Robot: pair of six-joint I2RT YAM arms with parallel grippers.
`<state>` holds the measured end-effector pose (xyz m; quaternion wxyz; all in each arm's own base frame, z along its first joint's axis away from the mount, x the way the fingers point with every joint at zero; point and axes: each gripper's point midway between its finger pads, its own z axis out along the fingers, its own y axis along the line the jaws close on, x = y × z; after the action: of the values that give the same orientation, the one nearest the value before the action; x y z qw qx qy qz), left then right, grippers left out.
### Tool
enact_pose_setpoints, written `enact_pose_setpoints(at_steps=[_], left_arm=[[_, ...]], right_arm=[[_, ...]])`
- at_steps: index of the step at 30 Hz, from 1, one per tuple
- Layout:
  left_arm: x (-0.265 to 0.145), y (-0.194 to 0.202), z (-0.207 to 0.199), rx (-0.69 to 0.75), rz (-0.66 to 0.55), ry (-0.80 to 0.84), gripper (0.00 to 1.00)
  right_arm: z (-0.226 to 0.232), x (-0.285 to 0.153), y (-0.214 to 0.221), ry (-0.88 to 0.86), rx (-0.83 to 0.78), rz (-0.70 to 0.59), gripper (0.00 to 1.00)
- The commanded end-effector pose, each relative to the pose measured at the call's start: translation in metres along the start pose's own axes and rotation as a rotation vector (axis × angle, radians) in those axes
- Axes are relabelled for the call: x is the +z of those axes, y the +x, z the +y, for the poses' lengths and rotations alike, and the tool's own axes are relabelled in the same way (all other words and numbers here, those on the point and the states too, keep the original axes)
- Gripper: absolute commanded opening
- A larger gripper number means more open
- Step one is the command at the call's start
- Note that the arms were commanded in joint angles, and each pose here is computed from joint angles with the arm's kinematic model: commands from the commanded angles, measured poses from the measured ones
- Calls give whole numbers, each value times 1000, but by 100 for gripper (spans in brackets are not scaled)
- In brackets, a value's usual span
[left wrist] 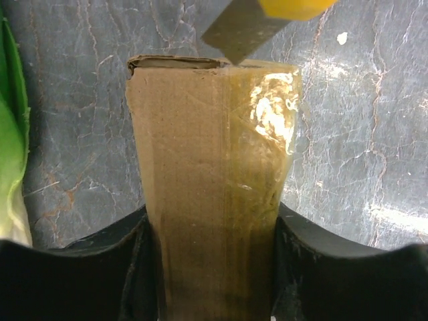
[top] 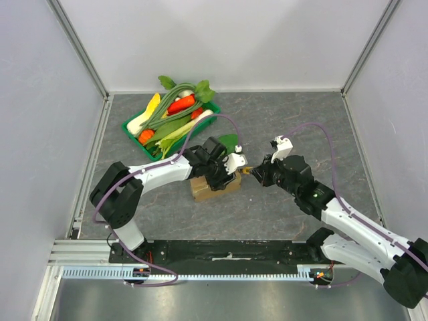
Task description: Unpack the express box
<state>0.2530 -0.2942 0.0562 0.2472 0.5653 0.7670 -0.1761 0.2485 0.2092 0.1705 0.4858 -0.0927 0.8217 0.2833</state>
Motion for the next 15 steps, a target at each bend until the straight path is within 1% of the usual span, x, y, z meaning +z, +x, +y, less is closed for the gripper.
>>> enact_pose_setpoints(at_steps=[1, 3, 7, 15], left_arm=[[11, 11, -13, 14, 35, 67, 61], [11, 13, -14, 9, 38, 69, 63], [11, 15, -12, 9, 43, 59, 62], [14, 14, -10, 7, 49, 53, 58]], right_arm=[[9, 6, -16, -39, -2, -61, 0], [8, 8, -14, -35, -2, -56, 0], [6, 12, -12, -30, -2, -48, 0], [-1, 10, -18, 17, 0, -63, 0]])
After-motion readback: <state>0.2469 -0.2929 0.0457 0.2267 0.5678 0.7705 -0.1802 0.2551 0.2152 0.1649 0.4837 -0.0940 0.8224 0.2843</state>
